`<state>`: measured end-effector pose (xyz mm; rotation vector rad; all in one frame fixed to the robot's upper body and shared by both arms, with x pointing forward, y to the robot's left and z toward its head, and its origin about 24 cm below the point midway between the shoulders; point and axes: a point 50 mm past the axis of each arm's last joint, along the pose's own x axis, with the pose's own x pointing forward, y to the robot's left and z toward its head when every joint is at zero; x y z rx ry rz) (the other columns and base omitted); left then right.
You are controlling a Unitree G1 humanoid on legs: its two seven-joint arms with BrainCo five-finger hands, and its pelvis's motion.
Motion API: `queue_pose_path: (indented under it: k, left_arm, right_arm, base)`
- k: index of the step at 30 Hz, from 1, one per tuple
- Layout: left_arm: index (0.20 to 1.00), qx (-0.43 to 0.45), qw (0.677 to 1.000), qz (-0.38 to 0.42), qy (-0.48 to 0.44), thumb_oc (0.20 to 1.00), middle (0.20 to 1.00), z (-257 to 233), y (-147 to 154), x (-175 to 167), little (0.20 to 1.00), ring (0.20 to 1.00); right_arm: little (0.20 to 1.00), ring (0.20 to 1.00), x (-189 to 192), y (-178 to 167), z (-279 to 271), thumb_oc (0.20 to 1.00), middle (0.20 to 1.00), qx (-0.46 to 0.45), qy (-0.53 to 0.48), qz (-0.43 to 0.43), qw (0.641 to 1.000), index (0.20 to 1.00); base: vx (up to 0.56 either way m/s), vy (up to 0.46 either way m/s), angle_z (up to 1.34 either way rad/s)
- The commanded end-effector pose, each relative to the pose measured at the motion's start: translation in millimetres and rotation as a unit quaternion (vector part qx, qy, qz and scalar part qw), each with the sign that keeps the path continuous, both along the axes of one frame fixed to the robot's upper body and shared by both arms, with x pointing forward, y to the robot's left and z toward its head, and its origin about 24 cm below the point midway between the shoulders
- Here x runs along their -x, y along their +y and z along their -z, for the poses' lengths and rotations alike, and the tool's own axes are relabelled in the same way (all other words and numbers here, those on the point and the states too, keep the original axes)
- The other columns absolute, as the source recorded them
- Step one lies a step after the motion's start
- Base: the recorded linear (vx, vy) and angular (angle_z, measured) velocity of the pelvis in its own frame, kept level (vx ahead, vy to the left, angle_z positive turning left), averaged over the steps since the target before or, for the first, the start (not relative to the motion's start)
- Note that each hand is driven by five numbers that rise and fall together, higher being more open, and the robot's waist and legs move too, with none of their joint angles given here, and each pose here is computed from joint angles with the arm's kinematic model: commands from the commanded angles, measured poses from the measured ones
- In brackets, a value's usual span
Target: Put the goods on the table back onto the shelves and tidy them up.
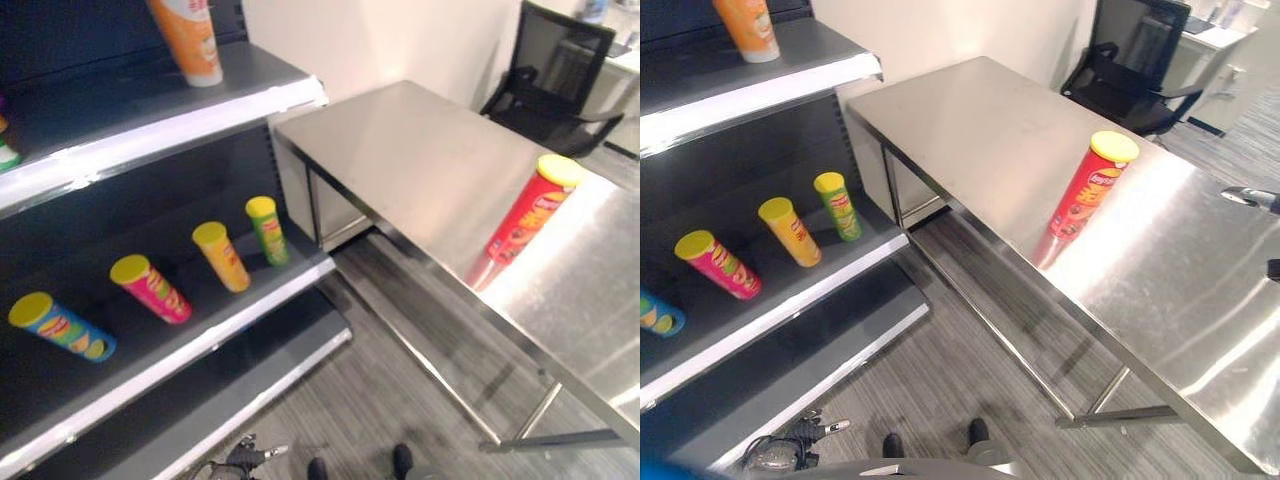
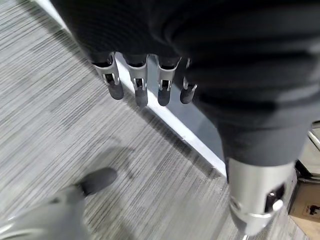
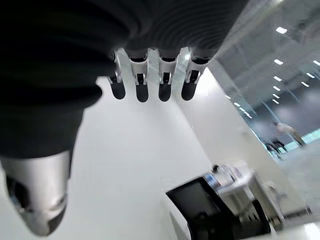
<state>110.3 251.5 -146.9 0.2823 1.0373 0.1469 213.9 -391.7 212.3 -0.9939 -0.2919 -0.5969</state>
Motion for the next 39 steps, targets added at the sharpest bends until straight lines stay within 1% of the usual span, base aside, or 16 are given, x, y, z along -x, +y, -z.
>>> queue_pose_path:
  k: [1,2,6,10,19,26,31,39]
  left_arm:
    - [1.000,-0.036,0.999,0.026,-0.010,1.000,1.000,-8,14,-17,1.000,1.000]
    - [1.000,-0.031,0.999,0.028,-0.011,1.000,1.000,-7,9,-20,1.000,1.000]
    - [1.000,-0.021,0.999,0.028,0.003,1.000,1.000,-2,3,-11,1.000,1.000]
    - [1.000,-0.014,1.000,0.019,0.016,1.000,1.000,1,3,-1,1.000,1.000]
    - [1.000,-0.010,1.000,0.005,0.026,1.000,1.000,2,7,8,1.000,1.000]
    - [1.000,-0.010,1.000,0.006,0.025,1.000,1.000,2,7,9,1.000,1.000]
    - [1.000,-0.011,1.000,0.001,0.028,1.000,1.000,2,9,12,1.000,1.000]
    - [1.000,-0.009,1.000,0.000,0.025,1.000,1.000,2,9,12,1.000,1.000]
  right_arm:
    - [1.000,1.000,-3,-4,-26,1.000,1.000,-0.028,-0.064,-0.006,0.998,1.000]
    - [1.000,1.000,-9,-7,-20,1.000,1.000,-0.049,-0.054,-0.009,0.997,1.000]
    - [1.000,1.000,-16,-3,-13,1.000,1.000,-0.076,-0.045,-0.032,0.996,1.000]
    - [1.000,1.000,-24,-1,-9,1.000,1.000,-0.096,-0.038,-0.045,0.994,1.000]
    - [1.000,1.000,-38,12,-1,1.000,1.000,-0.097,-0.002,-0.080,0.992,1.000]
    - [1.000,1.000,-57,13,8,1.000,1.000,-0.095,0.043,-0.071,0.992,1.000]
    - [1.000,1.000,-66,12,15,1.000,1.000,-0.114,0.056,-0.068,0.990,1.000]
    - [1.000,1.000,-78,18,13,1.000,1.000,-0.116,0.063,-0.080,0.988,1.000]
  base:
    - [0.07,0.072,0.02]
    - [0.07,0.061,0.06]
    - [0.04,0.018,0.04]
    - [0.05,-0.026,0.01]
    - [0.01,-0.051,0.15]
    - [0.00,-0.067,0.10]
    - [0.01,-0.038,0.12]
    - [0.00,-0.008,0.03]
